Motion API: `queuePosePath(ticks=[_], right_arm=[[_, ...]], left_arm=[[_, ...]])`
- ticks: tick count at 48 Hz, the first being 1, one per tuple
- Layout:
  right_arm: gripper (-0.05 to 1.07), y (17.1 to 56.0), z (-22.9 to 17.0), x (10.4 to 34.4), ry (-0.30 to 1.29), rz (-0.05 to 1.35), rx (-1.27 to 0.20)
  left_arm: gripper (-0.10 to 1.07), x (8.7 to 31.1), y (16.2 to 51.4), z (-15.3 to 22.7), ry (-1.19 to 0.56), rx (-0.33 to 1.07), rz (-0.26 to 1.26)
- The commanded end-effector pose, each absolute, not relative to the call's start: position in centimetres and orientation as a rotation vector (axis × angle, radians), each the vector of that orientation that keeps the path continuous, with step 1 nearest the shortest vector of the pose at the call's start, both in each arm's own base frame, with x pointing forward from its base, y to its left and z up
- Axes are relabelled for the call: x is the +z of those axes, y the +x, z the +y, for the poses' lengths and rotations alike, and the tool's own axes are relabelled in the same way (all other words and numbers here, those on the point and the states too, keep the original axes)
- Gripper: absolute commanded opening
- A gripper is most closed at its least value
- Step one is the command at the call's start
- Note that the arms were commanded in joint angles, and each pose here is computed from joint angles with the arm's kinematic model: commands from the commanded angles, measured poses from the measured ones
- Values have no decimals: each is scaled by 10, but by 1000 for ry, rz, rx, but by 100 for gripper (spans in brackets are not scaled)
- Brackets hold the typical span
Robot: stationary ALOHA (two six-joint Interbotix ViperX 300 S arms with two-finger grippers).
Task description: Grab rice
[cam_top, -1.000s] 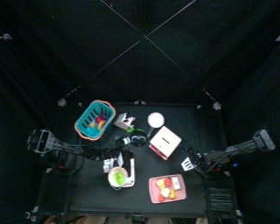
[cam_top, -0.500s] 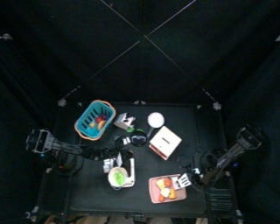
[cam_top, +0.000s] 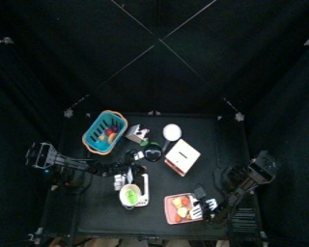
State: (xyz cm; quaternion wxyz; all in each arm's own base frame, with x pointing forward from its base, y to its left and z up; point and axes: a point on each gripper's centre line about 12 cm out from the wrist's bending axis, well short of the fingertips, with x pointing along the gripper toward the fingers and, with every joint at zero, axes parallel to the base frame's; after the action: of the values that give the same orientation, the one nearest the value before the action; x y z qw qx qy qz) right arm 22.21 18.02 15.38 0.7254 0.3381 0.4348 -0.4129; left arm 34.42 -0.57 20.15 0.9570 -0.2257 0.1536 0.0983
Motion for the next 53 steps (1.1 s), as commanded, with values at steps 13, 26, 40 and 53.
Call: queuePosePath(ticks=[13, 26, 40, 53], right_arm=[[82, 224, 179, 149, 729, 955, -956], [101, 226, 176, 135, 701, 968, -979], [101, 232, 173, 119, 728, 989, -962], [101, 231, 168, 109, 729, 998, -951]], left_arm=[[39, 206, 348, -4, -473, 210, 291], [38, 202, 350, -3, -470, 217, 296], [38, 200, 351, -4, -469, 218, 302], [38, 200, 350, -4, -469, 217, 302]])
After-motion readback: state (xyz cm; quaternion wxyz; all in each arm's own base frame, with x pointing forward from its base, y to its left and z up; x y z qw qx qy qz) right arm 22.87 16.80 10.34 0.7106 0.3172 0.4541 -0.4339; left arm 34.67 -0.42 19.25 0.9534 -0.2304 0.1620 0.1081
